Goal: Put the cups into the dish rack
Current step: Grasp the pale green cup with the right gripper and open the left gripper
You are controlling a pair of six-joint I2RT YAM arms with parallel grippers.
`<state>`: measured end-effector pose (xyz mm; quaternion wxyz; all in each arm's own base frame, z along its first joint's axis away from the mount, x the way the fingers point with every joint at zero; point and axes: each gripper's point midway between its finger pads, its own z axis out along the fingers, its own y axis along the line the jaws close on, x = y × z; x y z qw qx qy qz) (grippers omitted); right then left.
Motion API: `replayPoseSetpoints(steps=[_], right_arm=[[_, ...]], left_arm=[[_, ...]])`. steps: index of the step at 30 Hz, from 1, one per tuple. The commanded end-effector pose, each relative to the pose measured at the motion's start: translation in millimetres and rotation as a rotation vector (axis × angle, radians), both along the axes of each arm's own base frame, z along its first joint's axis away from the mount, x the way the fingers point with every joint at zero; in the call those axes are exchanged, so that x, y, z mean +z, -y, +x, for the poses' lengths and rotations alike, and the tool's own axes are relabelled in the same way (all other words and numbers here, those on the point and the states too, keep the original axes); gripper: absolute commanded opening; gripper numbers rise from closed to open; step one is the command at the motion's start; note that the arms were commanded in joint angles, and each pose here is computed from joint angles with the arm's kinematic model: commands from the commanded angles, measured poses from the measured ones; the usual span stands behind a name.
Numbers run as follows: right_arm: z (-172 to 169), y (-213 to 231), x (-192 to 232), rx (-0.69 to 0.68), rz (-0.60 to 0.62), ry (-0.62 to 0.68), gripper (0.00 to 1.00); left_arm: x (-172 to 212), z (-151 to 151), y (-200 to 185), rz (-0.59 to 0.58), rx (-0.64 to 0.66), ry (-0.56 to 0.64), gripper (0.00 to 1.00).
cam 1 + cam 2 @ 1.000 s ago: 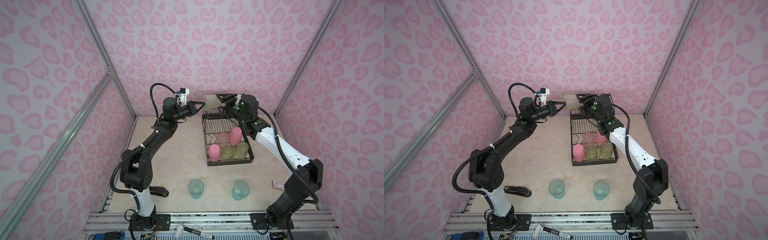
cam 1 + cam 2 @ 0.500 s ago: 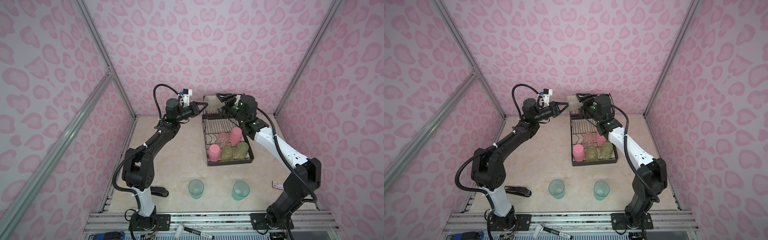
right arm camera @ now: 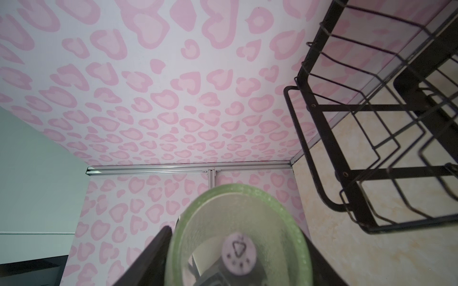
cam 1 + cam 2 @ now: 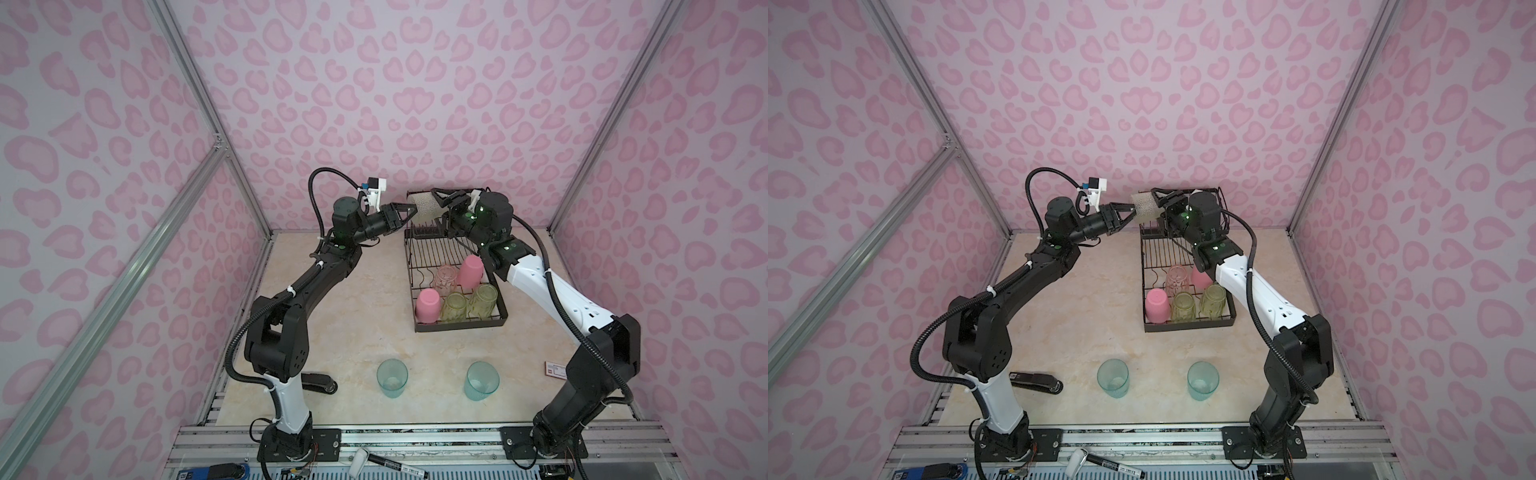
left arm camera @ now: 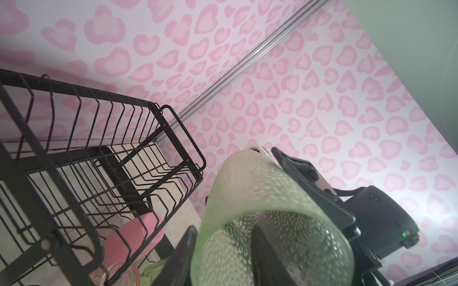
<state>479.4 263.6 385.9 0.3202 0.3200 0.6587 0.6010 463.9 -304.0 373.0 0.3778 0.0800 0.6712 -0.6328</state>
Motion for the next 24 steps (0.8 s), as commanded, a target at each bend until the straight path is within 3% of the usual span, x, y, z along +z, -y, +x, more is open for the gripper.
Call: replayPoseSetpoints(steps=[1, 15, 20, 24], right_arm=[[5.0, 4.5, -7.0, -0.025, -0.051, 0.026, 0.54], [30.8, 58.5, -28.0, -0.152, -0.317, 0.084, 0.52], [37.9, 83.4, -25.0, -0.202, -0.464, 0.115, 0.52], [39.0, 102.2, -17.4, -0.259, -0.648, 0.151, 0.52]], left_arm=[[10.5, -3.7, 0.3, -0.015, -0.015, 0.048, 0.45], [1.0, -8.4, -28.2, 0.025, 0.043, 0.019, 0.63], [-1.0, -13.4, -39.3, 0.064, 0.078, 0.015, 0.69], [-8.8, -14.4, -49.3, 0.122, 0.121, -0.021, 0.73]])
